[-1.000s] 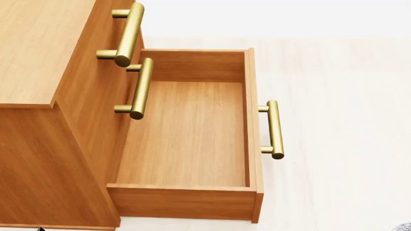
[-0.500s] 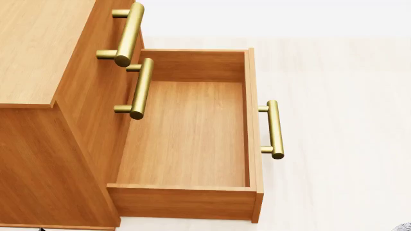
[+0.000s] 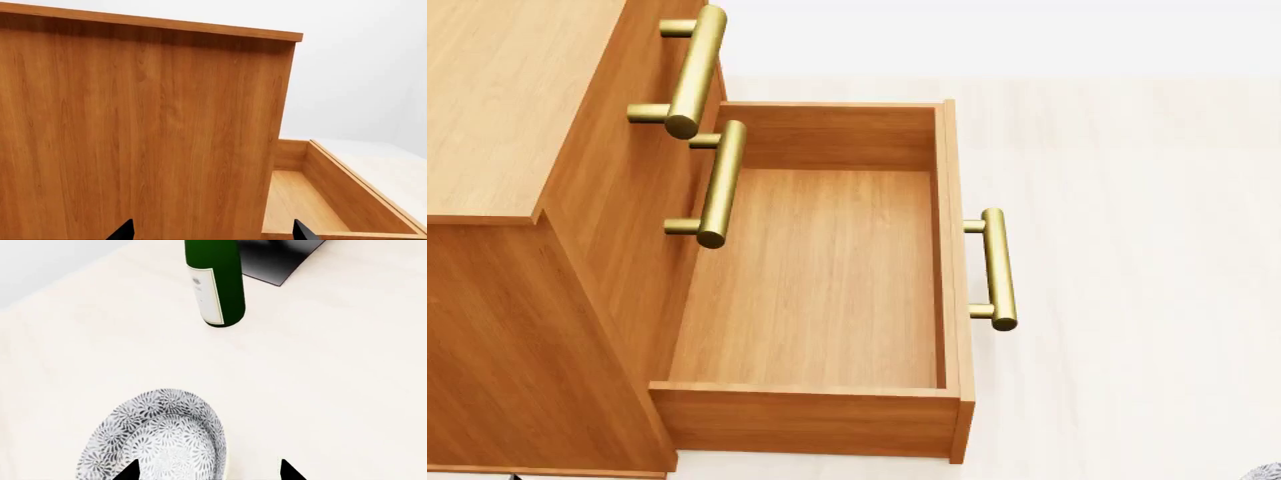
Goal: Put the bowl in the bottom drawer of the cabinet and close it.
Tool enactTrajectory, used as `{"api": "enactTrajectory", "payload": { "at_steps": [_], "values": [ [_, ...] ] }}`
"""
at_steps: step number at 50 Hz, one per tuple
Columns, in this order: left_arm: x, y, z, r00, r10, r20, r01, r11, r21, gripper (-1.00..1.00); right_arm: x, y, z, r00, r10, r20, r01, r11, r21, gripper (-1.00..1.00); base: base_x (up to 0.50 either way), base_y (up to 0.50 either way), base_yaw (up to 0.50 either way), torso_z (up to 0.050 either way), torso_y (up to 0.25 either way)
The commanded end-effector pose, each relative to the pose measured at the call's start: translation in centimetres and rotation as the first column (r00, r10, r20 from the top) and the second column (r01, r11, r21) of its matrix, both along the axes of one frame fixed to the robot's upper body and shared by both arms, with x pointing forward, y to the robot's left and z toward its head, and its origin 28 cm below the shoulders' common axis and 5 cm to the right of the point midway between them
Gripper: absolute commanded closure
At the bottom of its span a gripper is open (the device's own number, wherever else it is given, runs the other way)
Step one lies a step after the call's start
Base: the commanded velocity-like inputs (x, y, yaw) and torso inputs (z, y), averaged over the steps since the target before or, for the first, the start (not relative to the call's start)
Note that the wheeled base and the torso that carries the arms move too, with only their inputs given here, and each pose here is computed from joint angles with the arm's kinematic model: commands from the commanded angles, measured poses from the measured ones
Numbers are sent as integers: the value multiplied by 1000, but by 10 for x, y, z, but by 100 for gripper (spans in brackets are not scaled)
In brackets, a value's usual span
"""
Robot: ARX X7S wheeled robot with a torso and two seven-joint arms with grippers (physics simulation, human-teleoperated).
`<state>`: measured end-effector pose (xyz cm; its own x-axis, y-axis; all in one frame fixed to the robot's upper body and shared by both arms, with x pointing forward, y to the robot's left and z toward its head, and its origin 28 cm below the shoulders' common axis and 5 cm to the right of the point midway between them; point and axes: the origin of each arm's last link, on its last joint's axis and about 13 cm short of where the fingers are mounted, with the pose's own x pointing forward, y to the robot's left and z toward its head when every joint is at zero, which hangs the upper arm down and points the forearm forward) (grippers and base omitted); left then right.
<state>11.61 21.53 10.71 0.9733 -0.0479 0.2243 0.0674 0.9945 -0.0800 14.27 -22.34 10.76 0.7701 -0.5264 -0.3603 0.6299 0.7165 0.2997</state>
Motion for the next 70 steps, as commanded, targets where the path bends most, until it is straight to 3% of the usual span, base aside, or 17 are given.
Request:
{"api": "enactTrajectory", "payload": {
  "at_steps": [1, 23, 49, 70],
  "values": [
    [0, 0, -1, 1000, 1, -1, -1, 1000, 0, -100, 6, -3, -9, 1000, 17, 0, -17, 1000, 20, -100, 0, 0, 0, 0, 0],
    [1, 1, -2, 1000, 1, -1, -1, 1000, -3, -100, 22, -4, -16, 1000, 8, -27, -7, 999, 37, -100, 0, 0, 0, 0, 0],
    [1, 1, -2, 1000, 2, -3, -2, 1000, -2, -100, 38, -7, -25, 996, -90, 8, 87, 979, 185, -100, 0, 0, 0, 0, 0],
    [1, 1, -3, 1000, 3, -6, -3, 1000, -2, -100, 45, -4, -36, 996, -93, -20, 95, 975, 199, -100, 0, 0, 0, 0, 0]
  ]
}}
